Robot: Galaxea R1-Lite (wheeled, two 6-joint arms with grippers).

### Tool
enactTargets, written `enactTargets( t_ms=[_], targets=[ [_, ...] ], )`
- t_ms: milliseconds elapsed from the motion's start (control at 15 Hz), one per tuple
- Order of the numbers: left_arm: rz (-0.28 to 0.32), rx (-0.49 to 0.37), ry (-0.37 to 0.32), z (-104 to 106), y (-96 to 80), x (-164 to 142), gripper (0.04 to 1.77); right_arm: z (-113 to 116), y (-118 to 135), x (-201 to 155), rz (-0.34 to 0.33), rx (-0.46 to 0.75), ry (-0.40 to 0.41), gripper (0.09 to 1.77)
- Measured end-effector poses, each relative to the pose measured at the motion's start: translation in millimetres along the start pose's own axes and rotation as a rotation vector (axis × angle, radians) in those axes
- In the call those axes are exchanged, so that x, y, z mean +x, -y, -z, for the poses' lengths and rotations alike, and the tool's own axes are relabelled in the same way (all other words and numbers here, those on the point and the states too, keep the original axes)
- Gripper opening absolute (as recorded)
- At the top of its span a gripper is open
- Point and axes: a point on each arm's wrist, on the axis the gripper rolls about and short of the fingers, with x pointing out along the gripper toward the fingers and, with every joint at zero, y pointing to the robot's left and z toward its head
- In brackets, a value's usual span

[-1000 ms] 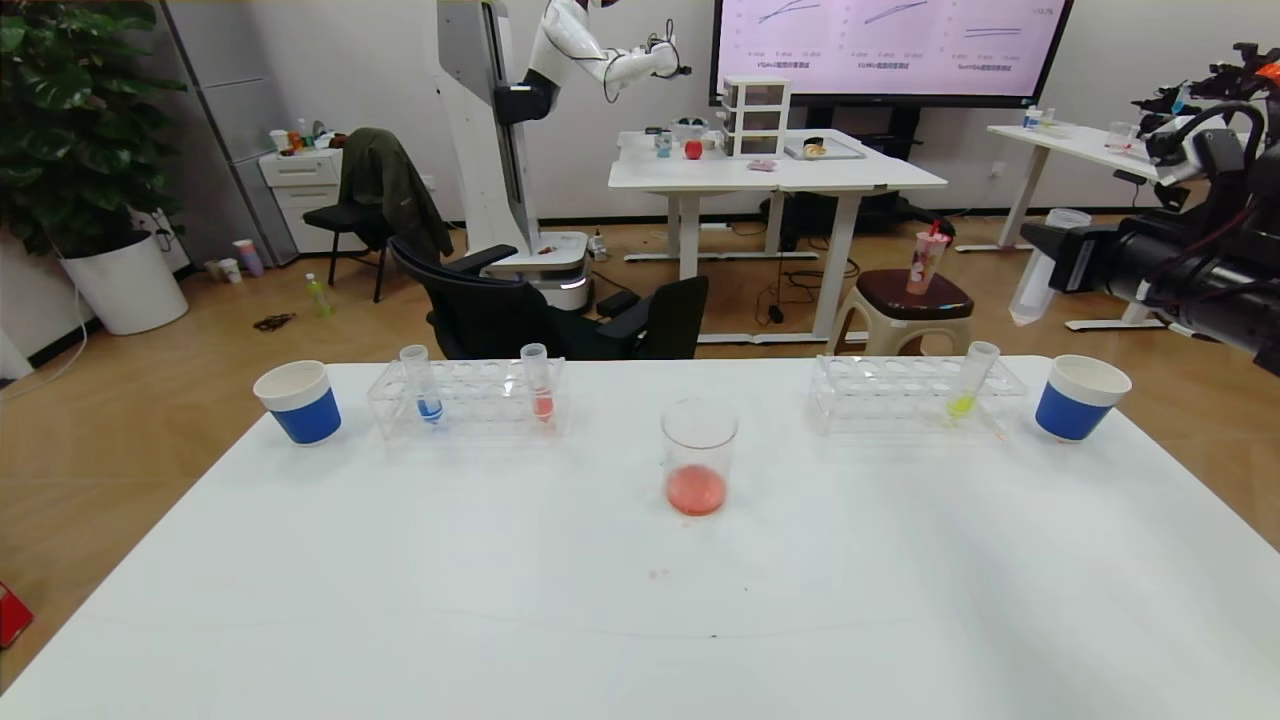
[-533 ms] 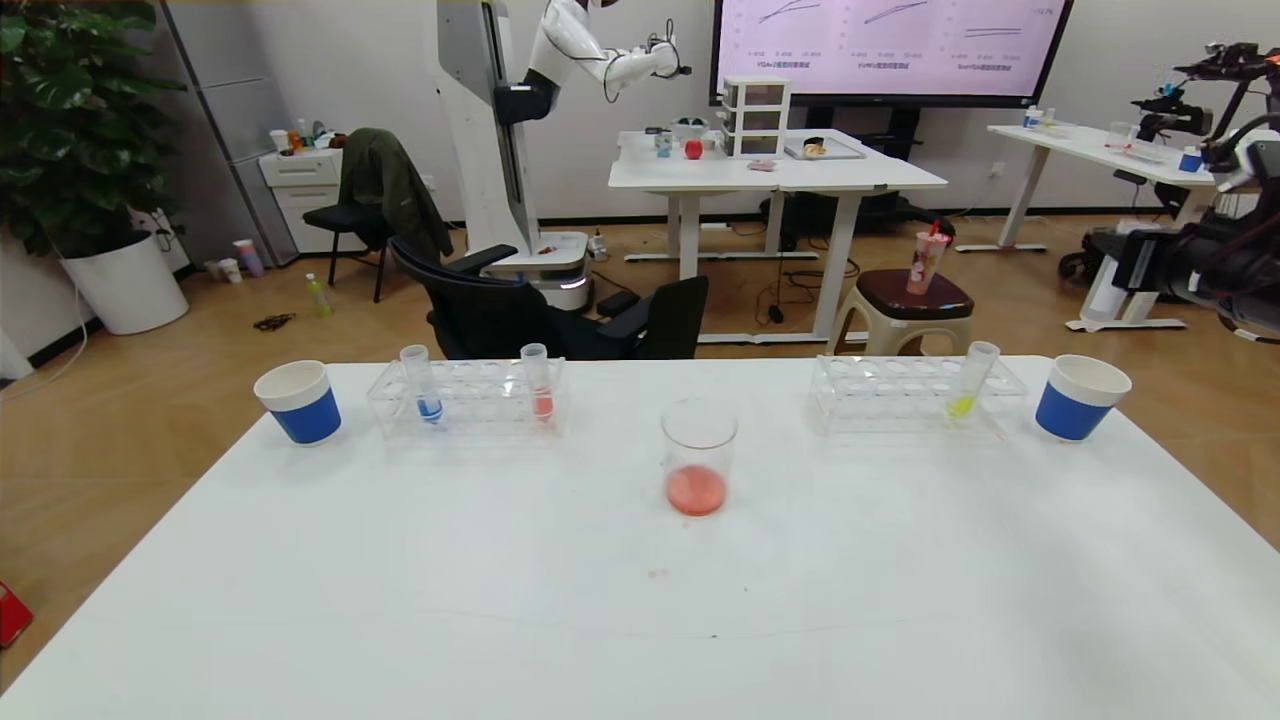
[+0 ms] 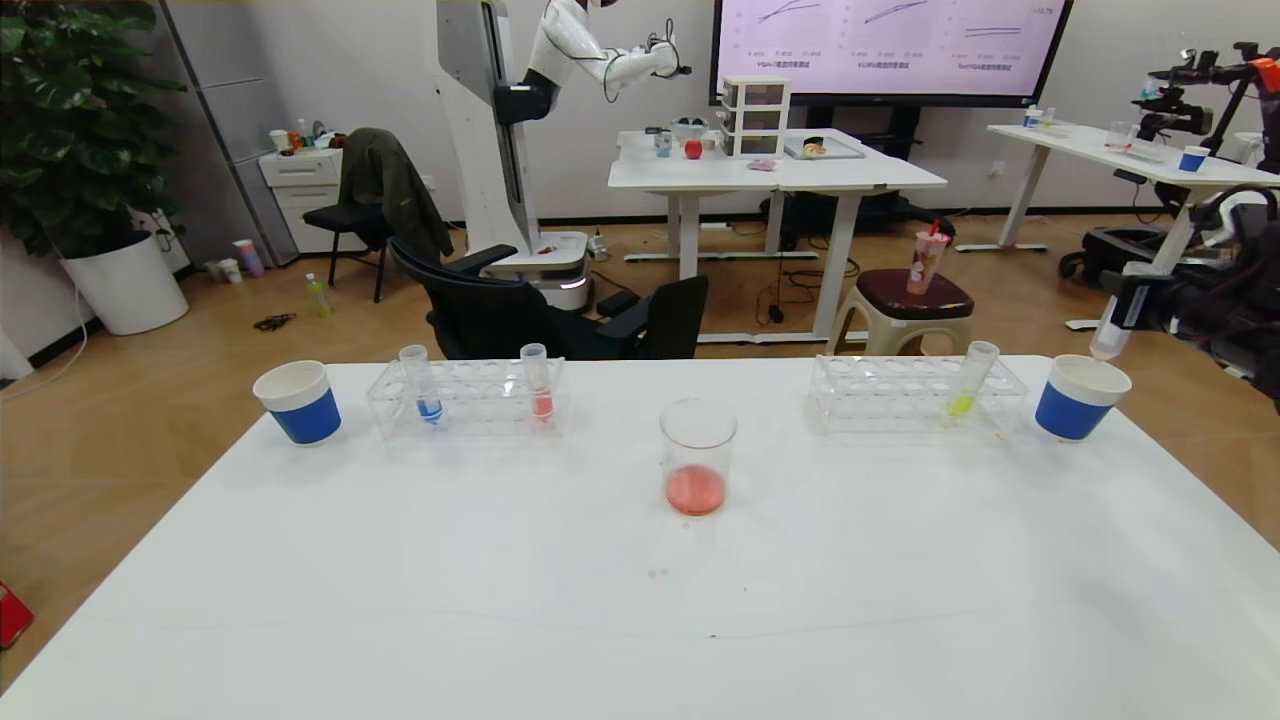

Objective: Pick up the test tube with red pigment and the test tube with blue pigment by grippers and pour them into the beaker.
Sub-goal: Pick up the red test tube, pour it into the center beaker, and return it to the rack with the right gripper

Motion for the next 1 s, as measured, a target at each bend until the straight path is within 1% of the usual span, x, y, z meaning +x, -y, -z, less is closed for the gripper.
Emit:
enactTargets(
  t_ms=[133, 333, 533, 733, 800, 867, 933, 1000],
  targets=[
    [0.0, 0.0, 0.0, 0, 0.0, 0, 1.74, 13, 5, 6, 0.009, -0.003, 0.016, 0.52],
    [0.0, 0.0, 0.0, 0, 0.0, 0, 1.74, 34, 16, 13, 0.029, 0.005, -0.022, 0.52],
    [0.0, 0.0, 0.0, 0, 0.0, 0, 1.74, 46, 23, 15, 0.041, 0.012, -0.049, 0.52],
    [0.0, 0.0, 0.0, 0, 0.0, 0, 1.74, 58, 24, 18, 0.034, 0.017, -0.048, 0.52],
    [0.0, 0.0, 0.0, 0, 0.0, 0, 1.74, 62, 24, 18, 0.031, 0.018, -0.051, 0.56],
    [0.0, 0.0, 0.0, 0, 0.0, 0, 1.74, 66, 24, 18, 0.024, 0.02, -0.055, 0.77],
    [-0.001, 0.0, 0.0, 0, 0.0, 0, 1.74, 68, 23, 18, 0.021, 0.021, -0.057, 1.11],
    [0.0, 0.0, 0.0, 0, 0.0, 0, 1.74, 69, 22, 18, 0.018, 0.021, -0.059, 1.48]
  ],
)
